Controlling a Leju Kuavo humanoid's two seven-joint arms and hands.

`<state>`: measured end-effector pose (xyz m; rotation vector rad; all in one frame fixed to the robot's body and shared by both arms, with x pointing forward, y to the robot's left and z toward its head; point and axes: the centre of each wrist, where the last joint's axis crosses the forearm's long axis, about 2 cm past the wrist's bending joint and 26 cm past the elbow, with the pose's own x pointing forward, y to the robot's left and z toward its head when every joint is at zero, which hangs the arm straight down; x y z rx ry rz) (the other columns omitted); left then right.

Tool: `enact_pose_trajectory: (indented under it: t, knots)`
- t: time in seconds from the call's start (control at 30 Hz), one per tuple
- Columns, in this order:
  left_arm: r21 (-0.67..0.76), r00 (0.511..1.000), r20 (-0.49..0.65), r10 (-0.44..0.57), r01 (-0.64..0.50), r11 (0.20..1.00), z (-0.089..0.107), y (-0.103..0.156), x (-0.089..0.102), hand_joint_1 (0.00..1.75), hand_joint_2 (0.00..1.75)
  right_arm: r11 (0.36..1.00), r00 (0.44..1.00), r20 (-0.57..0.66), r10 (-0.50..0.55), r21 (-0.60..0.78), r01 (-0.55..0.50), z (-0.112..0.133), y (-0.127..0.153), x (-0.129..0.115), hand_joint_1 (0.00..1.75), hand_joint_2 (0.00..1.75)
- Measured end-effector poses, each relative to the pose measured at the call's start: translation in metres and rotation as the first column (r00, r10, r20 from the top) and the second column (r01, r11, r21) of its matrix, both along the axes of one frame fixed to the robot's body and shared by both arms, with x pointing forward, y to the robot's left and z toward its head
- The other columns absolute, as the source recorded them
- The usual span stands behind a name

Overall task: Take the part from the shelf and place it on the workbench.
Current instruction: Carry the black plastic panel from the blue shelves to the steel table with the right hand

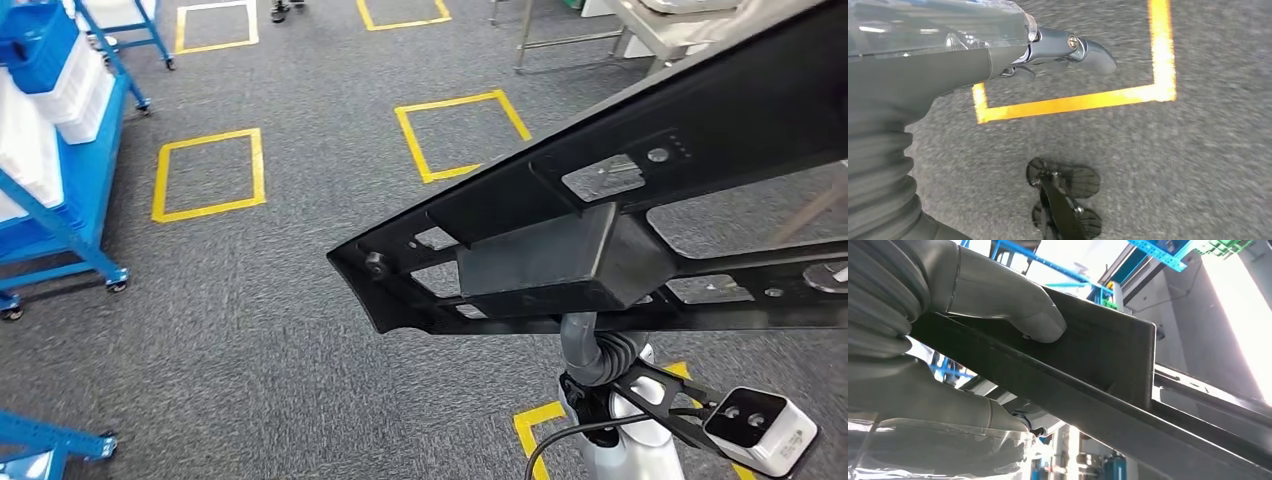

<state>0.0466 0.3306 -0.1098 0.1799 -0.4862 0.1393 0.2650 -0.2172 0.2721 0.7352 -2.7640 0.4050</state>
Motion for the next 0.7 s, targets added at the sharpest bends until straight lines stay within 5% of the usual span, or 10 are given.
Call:
enact_pose_trajectory:
  t: [0.47,0.7]
  knots:
    - [-0.01,1.0,-0.019,0.023,-0.023,1.0,-0.001,-0.015,0.001,0.0,1.75,0.998,1.0,0.012,0.004,-0.067,-0.003,-0.002,0.001,-0.001,1.75,1.75]
    - [-0.016,0.999,-0.011,0.045,-0.045,0.999,-0.001,-0.019,0.002,0.0,1.75,0.992,0.993,0.073,-0.092,-0.086,0.098,0.004,0.012,-0.009,1.75,1.75]
